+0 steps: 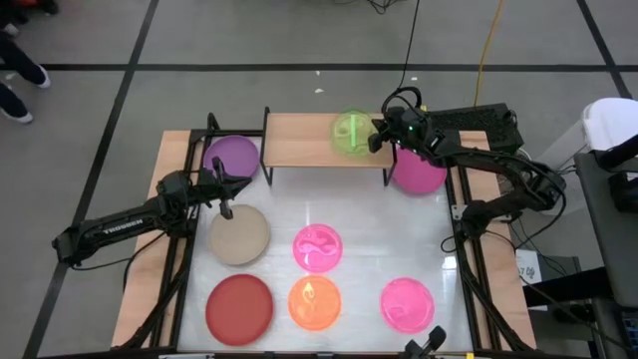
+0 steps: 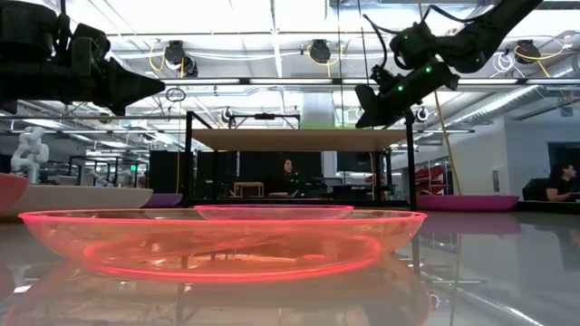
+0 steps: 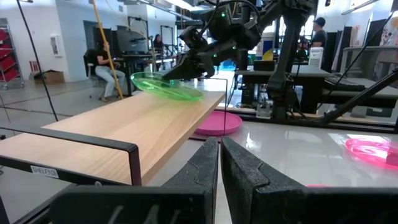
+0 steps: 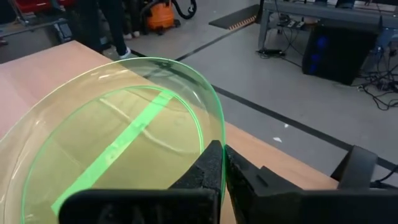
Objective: Place and stack plates onto a shelf
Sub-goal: Put the small green plate on the shelf, then stack the small pink plate on the left on top of the other small green plate on the shelf
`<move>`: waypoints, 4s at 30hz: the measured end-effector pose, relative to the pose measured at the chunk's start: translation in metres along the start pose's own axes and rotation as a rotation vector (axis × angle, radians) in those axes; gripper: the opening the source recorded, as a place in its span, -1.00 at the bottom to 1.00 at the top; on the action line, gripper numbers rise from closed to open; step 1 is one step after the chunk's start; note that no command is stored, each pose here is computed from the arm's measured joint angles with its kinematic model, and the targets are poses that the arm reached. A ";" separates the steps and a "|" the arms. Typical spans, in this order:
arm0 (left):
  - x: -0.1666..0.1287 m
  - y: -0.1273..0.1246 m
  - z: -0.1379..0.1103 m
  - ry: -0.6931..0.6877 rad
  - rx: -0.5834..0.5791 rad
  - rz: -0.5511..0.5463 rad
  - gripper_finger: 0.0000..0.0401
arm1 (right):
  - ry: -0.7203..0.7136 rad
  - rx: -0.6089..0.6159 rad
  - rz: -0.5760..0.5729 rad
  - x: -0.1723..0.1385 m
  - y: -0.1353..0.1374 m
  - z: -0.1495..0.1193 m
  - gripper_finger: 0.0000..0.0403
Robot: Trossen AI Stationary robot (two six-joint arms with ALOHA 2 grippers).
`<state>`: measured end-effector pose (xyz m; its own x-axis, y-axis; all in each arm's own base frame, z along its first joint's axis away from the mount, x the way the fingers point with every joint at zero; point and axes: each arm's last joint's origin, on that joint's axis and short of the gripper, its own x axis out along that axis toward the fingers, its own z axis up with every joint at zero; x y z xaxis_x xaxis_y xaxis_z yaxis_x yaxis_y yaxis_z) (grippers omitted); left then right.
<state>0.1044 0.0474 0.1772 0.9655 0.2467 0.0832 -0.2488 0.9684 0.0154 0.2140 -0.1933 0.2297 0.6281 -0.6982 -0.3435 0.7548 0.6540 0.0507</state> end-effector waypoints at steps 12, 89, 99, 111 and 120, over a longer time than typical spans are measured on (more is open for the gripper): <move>0.000 0.000 0.000 0.000 0.000 0.000 -0.88 | 0.014 -0.030 -0.004 0.000 -0.001 -0.001 -0.62; 0.080 -0.059 0.063 0.378 -0.017 -0.267 -0.88 | -0.444 -0.160 0.780 -0.147 0.059 -0.073 -0.51; 0.113 -0.094 0.021 0.550 0.073 -0.337 -0.88 | -0.420 -0.165 0.779 -0.146 0.059 -0.075 -0.51; 0.139 -0.100 -0.041 0.743 -0.247 -0.156 -0.60 | -0.407 -0.168 0.778 -0.146 0.059 -0.076 -0.51; 0.144 -0.098 -0.053 0.853 -0.348 -0.098 -0.48 | -0.399 -0.152 0.781 -0.145 0.059 -0.076 -0.51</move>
<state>0.2717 -0.0102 0.1353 0.7448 -0.0276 -0.6667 -0.2596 0.9085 -0.3276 0.1531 -0.0307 0.2115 0.9936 -0.0677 0.0907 0.0680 0.9977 -0.0007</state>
